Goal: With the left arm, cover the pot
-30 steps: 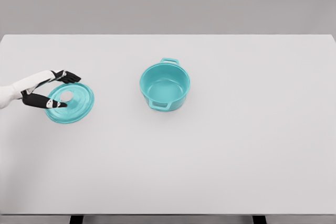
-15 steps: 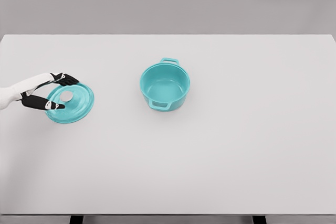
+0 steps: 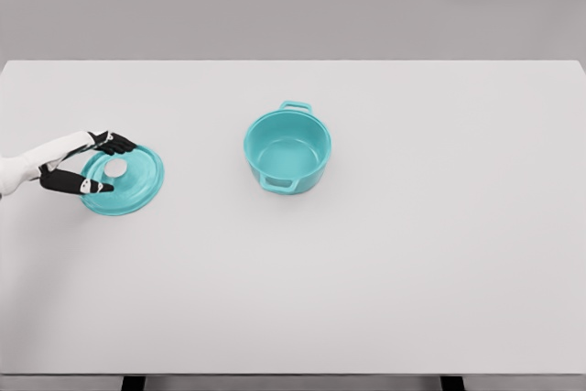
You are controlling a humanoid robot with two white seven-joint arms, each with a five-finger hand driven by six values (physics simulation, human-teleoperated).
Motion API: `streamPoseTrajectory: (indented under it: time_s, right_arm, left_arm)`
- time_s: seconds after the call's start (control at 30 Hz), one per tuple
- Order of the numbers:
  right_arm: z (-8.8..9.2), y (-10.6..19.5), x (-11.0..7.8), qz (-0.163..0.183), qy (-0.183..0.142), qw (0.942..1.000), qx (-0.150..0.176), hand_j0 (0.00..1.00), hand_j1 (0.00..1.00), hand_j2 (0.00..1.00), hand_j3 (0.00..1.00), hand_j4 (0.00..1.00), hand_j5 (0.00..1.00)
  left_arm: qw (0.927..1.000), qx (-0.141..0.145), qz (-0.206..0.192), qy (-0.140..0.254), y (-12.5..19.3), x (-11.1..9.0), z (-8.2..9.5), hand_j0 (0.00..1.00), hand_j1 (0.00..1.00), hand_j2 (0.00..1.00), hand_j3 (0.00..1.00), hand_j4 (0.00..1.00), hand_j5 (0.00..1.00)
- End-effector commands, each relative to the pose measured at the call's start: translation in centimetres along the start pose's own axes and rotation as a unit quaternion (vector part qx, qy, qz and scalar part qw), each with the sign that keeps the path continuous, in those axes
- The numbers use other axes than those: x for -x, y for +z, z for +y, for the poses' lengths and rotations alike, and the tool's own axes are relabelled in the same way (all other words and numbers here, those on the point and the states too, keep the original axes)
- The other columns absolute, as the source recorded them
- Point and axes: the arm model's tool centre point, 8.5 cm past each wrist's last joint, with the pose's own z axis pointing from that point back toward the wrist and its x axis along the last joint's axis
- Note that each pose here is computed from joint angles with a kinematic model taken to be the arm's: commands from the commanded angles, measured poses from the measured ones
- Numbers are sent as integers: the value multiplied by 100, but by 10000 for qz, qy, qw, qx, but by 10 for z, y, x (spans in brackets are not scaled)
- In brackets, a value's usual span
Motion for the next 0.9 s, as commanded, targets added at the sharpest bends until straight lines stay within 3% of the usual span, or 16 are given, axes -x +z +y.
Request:
streamPoseTrajectory:
  time_s: [0.0, 0.27, 0.77, 0.87]
  right_arm:
    - [0, 0, 0, 3, 1, 10000, -2, 100, 100, 100, 100, 100, 100]
    - [0, 0, 0, 3, 1, 10000, -2, 100, 100, 100, 100, 100, 100]
    - [0, 0, 0, -4, 4, 10000, -2, 100, 100, 100, 100, 100, 100]
    - [0, 0, 0, 3, 1, 10000, -2, 100, 100, 100, 100, 100, 100]
  left_arm:
    - [10000, 78, 20, 42, -2, 2, -6, 72, 72, 72, 72, 72, 72]
    - [9999, 62, 82, 87, -1, 7, -7, 54, 54, 54, 54, 54, 54]
    - [9998, 79, 126, 146, -5, 13, -15, 54, 54, 54, 54, 54, 54]
    - [9998, 186, 8, 53, -8, 3, -16, 54, 54, 54, 54, 54, 54]
